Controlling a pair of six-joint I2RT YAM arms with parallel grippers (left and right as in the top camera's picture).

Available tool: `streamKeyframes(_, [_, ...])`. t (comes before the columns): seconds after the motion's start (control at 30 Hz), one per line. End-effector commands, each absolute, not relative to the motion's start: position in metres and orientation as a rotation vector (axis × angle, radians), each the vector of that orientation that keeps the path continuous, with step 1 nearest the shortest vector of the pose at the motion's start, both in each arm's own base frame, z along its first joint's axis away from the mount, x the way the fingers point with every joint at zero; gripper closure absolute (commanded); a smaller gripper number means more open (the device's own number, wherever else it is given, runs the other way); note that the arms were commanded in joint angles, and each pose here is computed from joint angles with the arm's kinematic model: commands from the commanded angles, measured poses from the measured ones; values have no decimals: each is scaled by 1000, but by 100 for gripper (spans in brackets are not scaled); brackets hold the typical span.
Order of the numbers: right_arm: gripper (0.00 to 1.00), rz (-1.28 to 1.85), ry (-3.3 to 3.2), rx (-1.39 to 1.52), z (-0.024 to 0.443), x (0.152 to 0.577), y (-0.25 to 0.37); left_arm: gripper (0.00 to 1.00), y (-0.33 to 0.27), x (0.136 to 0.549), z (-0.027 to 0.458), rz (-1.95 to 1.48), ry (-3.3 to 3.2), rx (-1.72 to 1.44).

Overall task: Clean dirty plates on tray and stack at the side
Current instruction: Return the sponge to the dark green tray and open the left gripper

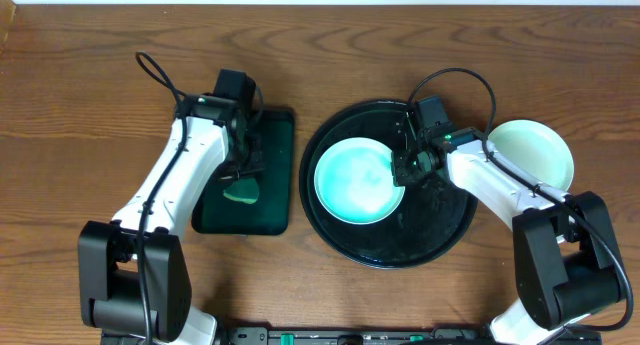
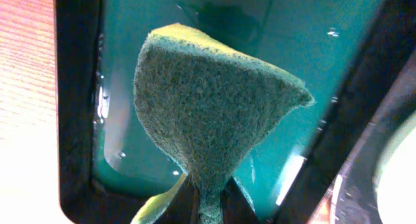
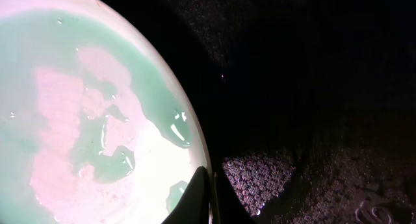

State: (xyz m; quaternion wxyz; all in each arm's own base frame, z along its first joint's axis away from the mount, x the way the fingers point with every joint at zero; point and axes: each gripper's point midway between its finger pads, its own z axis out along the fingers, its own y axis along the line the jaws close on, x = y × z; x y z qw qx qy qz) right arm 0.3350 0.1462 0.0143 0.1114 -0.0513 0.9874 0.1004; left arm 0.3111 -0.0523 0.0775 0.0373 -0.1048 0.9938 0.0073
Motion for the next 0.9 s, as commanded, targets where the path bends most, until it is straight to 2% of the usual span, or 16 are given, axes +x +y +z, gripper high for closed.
streamKeyframes(0.0, [99, 317, 2892, -188, 18, 332, 152, 93, -41, 310, 69, 116, 3039, -295])
streamKeyframes(0.43, [99, 317, 2892, -188, 17, 332, 152, 91, -39, 304, 43, 114, 3029, -295])
streamKeyframes(0.47, [99, 317, 2892, -188, 18, 332, 152, 87, -39, 304, 43, 113, 3029, -295])
streamKeyframes(0.53, [99, 317, 2891, -187, 18, 332, 152, 67, -39, 305, 43, 112, 3027, -295])
streamKeyframes(0.63, [99, 317, 2892, -188, 18, 332, 152, 51, -40, 305, 43, 109, 3024, -295])
streamKeyframes(0.7, [99, 317, 2892, -187, 17, 332, 152, 45, -40, 306, 46, 107, 3021, -295])
streamKeyframes(0.87, [99, 317, 2891, -187, 18, 333, 152, 42, -39, 317, 76, 87, 2973, -306])
